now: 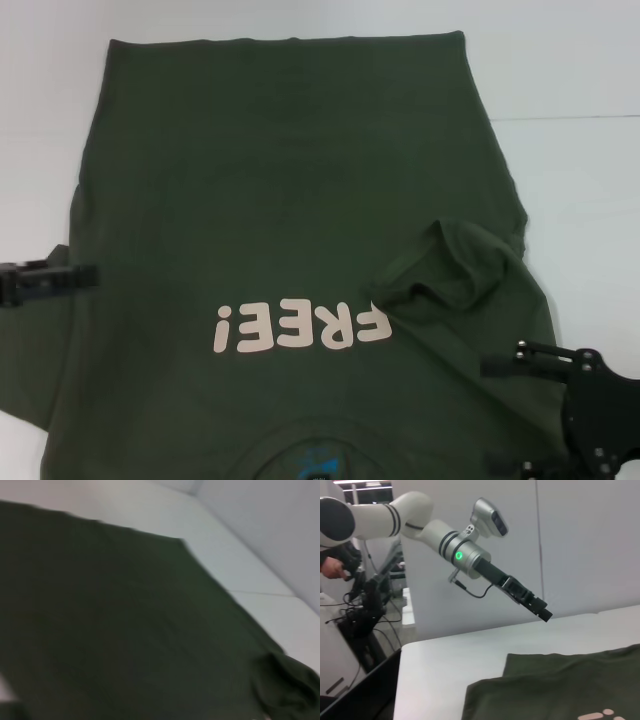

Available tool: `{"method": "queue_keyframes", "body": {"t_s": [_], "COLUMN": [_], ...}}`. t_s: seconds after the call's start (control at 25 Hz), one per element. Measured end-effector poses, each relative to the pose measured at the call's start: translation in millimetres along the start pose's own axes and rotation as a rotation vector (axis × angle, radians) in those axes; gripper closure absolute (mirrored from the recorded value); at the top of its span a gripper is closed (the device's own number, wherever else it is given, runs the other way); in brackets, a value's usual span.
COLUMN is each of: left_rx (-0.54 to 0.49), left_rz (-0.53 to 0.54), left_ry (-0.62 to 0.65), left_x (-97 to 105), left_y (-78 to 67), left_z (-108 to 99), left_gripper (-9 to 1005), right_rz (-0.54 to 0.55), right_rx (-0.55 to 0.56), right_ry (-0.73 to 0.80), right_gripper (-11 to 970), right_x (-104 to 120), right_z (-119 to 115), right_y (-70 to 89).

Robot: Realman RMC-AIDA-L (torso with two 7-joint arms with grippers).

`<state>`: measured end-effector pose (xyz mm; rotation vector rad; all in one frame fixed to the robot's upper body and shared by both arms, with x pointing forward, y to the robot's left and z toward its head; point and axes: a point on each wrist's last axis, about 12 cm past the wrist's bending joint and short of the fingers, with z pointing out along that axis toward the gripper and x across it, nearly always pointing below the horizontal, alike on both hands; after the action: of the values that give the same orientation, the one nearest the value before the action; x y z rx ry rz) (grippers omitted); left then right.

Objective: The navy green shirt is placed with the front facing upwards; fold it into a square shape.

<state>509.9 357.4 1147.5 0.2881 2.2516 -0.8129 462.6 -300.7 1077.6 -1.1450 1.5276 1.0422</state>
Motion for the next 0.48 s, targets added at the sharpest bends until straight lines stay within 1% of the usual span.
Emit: {"method": "queue_keyframes", "body": {"t_s": [0.08, 0.16, 0.24, 0.48], "left_rx": [-0.051, -0.101, -0.139, -0.218], "left_rz": [-0.041, -0.085, -0.127, -0.241], "left_ry": [-0.011, 0.006, 0.039, 0.123], "left_x": [-0.3, -0.5, -1.0, -2.2], "left_y": [5.6, 10.8, 13.7, 18.0], "left_z": [-11.0, -19.4, -22.9, -21.1], "left_gripper": [63, 63, 64, 64], "right_rz": [0.005, 0.009, 0.005, -0.010], "right_rx": [-0.007, -0.015, -0.028, -0.044], "right_ry": [-0.004, -0.003, 0.010, 0.052], "right_gripper": [12, 13, 13, 12], "right_x": [-0.1, -0.1, -0.4, -2.0], "right_z": [4.4, 7.2, 9.8, 13.8], "right_y": [-2.0, -3.4, -4.3, -9.4]}}
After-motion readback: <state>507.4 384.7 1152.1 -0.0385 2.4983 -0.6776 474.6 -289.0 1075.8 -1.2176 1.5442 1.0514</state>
